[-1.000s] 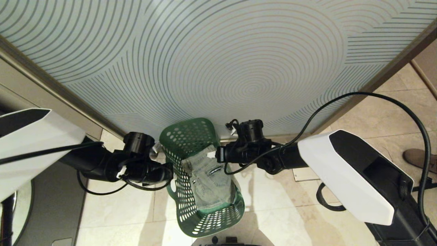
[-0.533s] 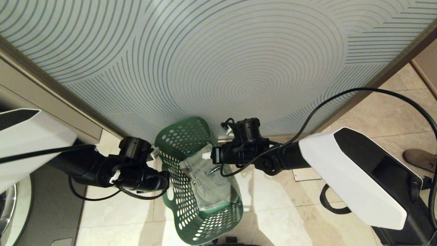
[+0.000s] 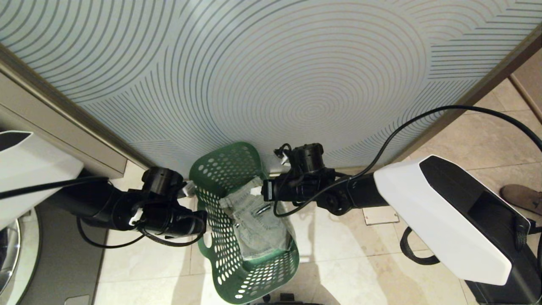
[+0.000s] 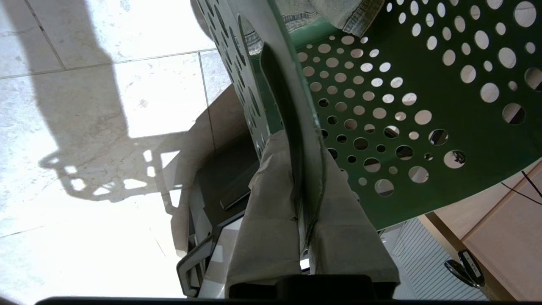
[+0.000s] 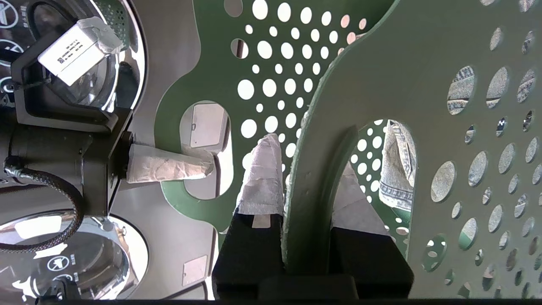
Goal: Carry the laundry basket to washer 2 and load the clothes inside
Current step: Pick up the clothes basket and put it beside the washing machine
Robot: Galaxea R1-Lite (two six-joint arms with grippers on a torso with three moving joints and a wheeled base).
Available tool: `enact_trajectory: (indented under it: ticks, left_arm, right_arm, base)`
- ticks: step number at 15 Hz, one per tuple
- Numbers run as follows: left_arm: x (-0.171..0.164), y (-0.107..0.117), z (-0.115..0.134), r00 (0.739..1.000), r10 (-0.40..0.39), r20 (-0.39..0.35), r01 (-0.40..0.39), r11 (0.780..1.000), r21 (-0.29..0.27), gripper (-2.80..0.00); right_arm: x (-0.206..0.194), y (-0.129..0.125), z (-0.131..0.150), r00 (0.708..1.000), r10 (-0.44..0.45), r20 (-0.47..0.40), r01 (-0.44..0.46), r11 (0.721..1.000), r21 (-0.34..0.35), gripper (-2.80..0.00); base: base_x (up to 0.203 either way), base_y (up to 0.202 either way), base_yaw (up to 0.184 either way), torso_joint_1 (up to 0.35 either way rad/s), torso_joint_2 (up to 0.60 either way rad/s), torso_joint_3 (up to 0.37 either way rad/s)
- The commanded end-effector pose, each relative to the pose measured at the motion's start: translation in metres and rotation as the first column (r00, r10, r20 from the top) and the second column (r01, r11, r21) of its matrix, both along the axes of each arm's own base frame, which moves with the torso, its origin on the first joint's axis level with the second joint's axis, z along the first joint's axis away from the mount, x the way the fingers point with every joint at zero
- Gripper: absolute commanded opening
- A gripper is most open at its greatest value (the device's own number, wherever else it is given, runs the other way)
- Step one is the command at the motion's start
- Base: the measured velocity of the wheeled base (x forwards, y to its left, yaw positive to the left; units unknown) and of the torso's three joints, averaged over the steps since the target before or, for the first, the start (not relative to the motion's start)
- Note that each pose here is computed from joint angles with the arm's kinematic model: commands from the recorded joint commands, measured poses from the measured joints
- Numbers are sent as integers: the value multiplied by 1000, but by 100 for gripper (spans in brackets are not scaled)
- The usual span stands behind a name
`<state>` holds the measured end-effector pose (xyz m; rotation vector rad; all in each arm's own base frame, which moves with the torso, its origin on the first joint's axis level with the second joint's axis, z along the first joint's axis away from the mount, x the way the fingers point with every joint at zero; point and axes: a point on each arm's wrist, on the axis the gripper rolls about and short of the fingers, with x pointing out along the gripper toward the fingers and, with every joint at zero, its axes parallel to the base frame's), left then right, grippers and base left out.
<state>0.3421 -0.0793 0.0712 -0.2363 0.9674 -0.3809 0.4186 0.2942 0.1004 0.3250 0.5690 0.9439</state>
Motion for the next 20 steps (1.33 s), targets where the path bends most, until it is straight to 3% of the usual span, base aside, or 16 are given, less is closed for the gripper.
enact_trajectory:
  ticks: [1, 6, 20]
  left_arm:
    - [0, 0, 2, 1000, 0, 5, 0, 1000, -3, -280]
    - [-1, 0, 2, 1000, -2, 5, 2, 1000, -5, -280]
    - [-9, 3, 10, 1000, 0, 3, 0, 1000, -7, -280]
  right_arm:
    - [0, 0, 2, 1000, 2, 3, -2, 1000, 7, -280]
    - [-3, 6, 1, 1000, 15, 3, -15, 1000, 8, -280]
    - [-10, 21, 11, 998, 48, 33, -49, 998, 33, -280]
  base:
    - [0, 0, 0, 0, 0, 0]
    - [0, 0, 0, 2, 1, 47]
    - [0, 0, 0, 1, 2, 198]
